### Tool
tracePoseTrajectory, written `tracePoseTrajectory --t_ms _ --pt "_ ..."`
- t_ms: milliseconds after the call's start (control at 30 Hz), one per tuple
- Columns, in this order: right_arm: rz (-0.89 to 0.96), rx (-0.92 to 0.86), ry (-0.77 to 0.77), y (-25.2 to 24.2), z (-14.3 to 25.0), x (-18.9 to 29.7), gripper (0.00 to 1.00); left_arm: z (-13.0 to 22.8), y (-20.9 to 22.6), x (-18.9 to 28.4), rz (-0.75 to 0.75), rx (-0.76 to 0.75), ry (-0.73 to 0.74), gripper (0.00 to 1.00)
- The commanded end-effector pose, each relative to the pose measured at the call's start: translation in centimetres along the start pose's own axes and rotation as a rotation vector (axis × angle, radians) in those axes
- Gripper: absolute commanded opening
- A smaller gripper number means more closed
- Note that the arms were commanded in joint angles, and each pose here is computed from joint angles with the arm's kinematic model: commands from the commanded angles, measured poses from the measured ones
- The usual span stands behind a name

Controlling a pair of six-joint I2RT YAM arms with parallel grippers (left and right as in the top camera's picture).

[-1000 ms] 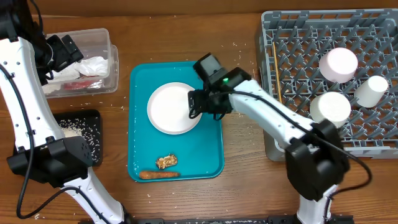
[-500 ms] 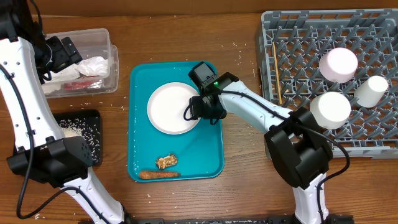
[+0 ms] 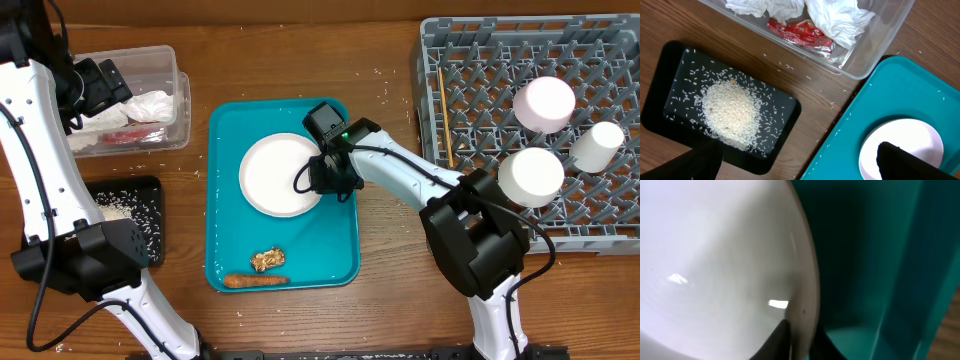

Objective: Sort waste into correct bins and load items into the dishwasher
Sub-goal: 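Lift the plate with the right gripper and place it in the rack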

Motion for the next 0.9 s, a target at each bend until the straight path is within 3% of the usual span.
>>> tracePoseTrajectory --t_ms 0,200,467,633,867 --pt "0.004 -0.001 -0.022 0.3 -1.1 0.9 0.04 0.0 0.1 0.1 -0.011 -0.013 -0.007 1.00" --pt "-0.015 -0.028 -0.077 0.6 -4.0 5.2 0.04 0.0 0.1 0.1 -0.011 -0.013 -0.007 1.00" --pt "-0.015 -0.100 -0.270 -2.6 -10.0 15.6 0.04 0.0 0.1 0.1 -0.012 -0.013 -0.007 1.00" --pt "0.279 -0.254 -0.456 -11.0 -12.2 23.0 0.04 0.0 0.2 0.1 -0.012 -0.013 -0.007 1.00" --pt "0.769 -0.444 -0.550 -22.0 -10.8 29.1 0.04 -0.2 0.1 0.1 -0.009 -0.013 -0.015 1.00"
Point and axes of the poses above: each gripper's point midway between its finger pads, its own x axis back along the fingers, its own y axis along the line the jaws close on, z = x × y, the point moved 4 cm from there along x, back along the fingers, and after that the axes turned 5 degrees about x, right-handed, at the moved point
